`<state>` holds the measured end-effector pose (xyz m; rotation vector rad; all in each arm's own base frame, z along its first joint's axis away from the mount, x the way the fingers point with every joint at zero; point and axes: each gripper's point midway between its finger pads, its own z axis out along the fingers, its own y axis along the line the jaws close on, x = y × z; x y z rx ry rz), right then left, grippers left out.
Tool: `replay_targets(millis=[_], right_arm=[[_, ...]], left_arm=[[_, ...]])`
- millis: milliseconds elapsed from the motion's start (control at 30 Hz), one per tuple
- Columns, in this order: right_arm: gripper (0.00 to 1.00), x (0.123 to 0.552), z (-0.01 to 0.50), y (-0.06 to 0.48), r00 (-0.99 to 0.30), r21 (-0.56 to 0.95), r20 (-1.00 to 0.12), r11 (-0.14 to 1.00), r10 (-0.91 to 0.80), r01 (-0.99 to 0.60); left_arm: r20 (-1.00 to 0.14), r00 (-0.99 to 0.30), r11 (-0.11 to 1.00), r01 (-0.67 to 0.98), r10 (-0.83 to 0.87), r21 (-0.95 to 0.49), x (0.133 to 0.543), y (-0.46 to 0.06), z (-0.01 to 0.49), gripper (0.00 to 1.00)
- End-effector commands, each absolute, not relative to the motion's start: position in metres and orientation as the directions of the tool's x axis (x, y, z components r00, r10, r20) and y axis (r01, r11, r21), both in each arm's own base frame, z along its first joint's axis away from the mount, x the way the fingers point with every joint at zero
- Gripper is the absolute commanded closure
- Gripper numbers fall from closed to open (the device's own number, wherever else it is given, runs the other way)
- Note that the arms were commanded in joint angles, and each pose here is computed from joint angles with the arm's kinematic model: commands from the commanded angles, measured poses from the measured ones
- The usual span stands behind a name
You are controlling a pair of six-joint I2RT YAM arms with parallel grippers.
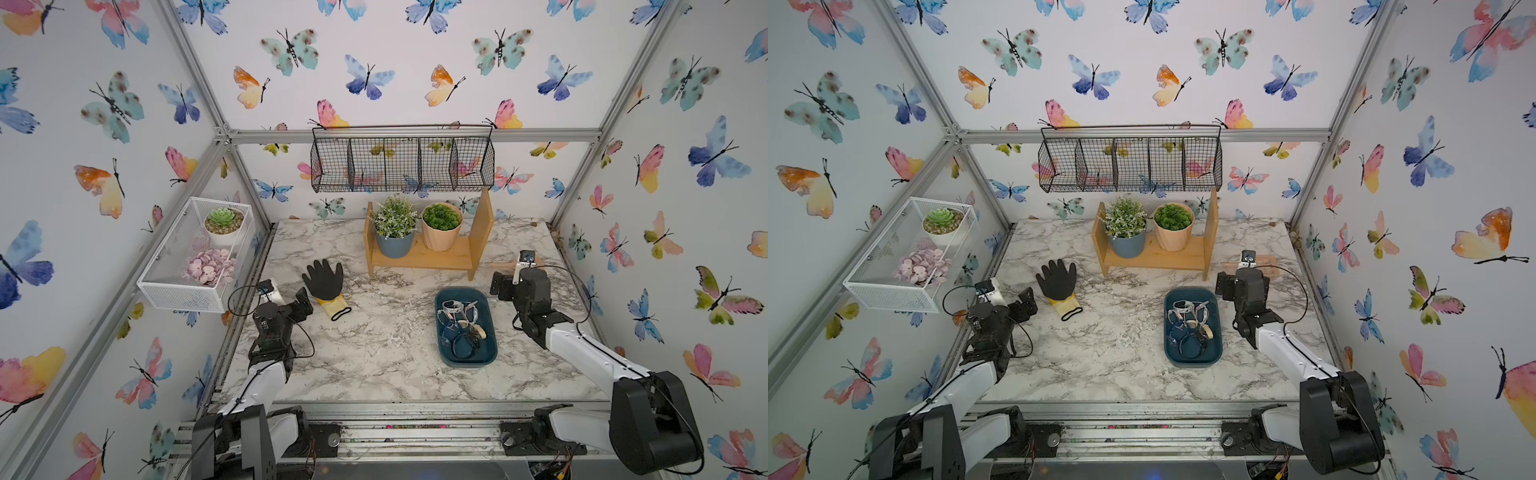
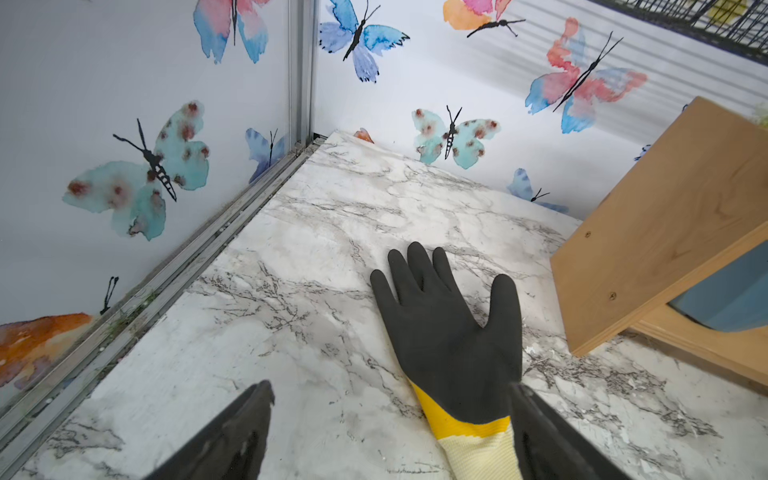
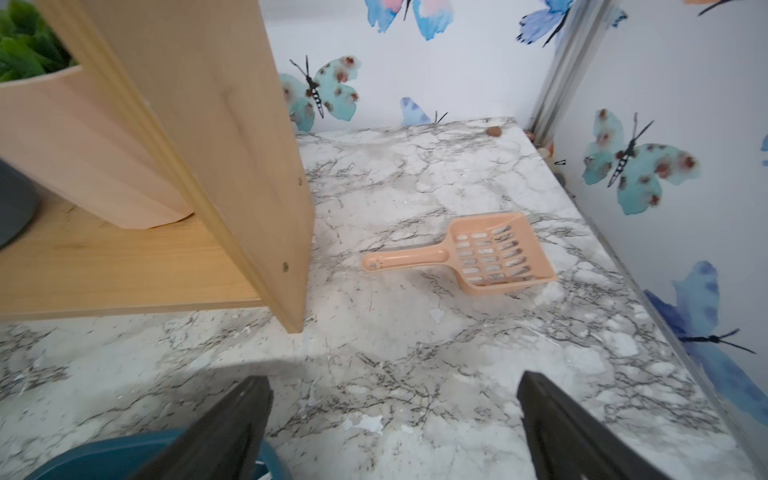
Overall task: Put the watch into the storage box
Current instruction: Reset both arms
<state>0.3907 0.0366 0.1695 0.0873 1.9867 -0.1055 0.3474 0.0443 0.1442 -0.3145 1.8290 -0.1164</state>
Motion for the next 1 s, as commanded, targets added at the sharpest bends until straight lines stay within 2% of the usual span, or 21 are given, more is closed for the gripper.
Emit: replay_targets(millis=[0, 133, 333, 433, 533, 667, 733, 833, 900, 967], right_arm=[[0.01, 0.389, 0.176, 0.008, -0.344, -0.094, -0.939, 0.967, -0.007, 0.235], [0.01, 0.378, 0.167, -0.016, -0.303, -0.092, -0.953, 0.955, -0.003, 0.282], [0.01, 0.367, 0.158, -0.007, -0.167, -0.073, -0.985, 0.979, -0.041, 0.190], [0.01, 0.372, 0.141, -0.003, -0.200, -0.067, -0.979, 0.983, -0.032, 0.168], [0.01, 0.368, 0.132, -0.001, -0.157, -0.047, -0.987, 0.987, -0.022, 0.156], [0.01, 0.368, 0.112, 0.005, -0.166, -0.051, -0.986, 0.992, -0.031, 0.117], [0.01, 0.371, 0.116, 0.007, -0.124, -0.064, -0.991, 0.992, -0.050, 0.112], [0.01, 0.375, 0.105, 0.008, -0.204, -0.058, -0.978, 0.992, -0.035, 0.109], [0.01, 0.374, 0.112, 0.008, -0.150, -0.059, -0.988, 0.992, -0.043, 0.107], [0.01, 0.374, 0.110, 0.007, -0.175, -0.064, -0.984, 0.992, -0.044, 0.113]], left_arm=[[-0.963, -0.148, 0.973, -0.083, -0.227, -0.216, 0.355, 0.040, 0.165, 0.08], [-0.965, -0.151, 0.976, -0.050, -0.216, -0.211, 0.356, 0.034, 0.157, 0.08], [-0.966, -0.156, 0.978, -0.040, -0.207, -0.203, 0.353, 0.032, 0.146, 0.02], [-0.970, -0.134, 0.979, -0.032, -0.203, -0.200, 0.348, 0.030, 0.145, 0.01], [-0.974, -0.122, 0.981, -0.028, -0.193, -0.191, 0.344, 0.028, 0.144, 0.01], [-0.979, -0.126, 0.987, 0.000, -0.157, -0.158, 0.344, 0.019, 0.141, 0.01], [-0.979, -0.132, 0.988, -0.003, -0.154, -0.155, 0.345, 0.018, 0.140, 0.01], [-0.981, -0.129, 0.989, 0.007, -0.143, -0.145, 0.344, 0.015, 0.138, 0.01], [-0.984, -0.130, 0.991, 0.021, -0.125, -0.129, 0.345, 0.010, 0.136, 0.01], [-0.987, -0.134, 0.994, 0.042, -0.092, -0.099, 0.346, 0.003, 0.133, 0.01]])
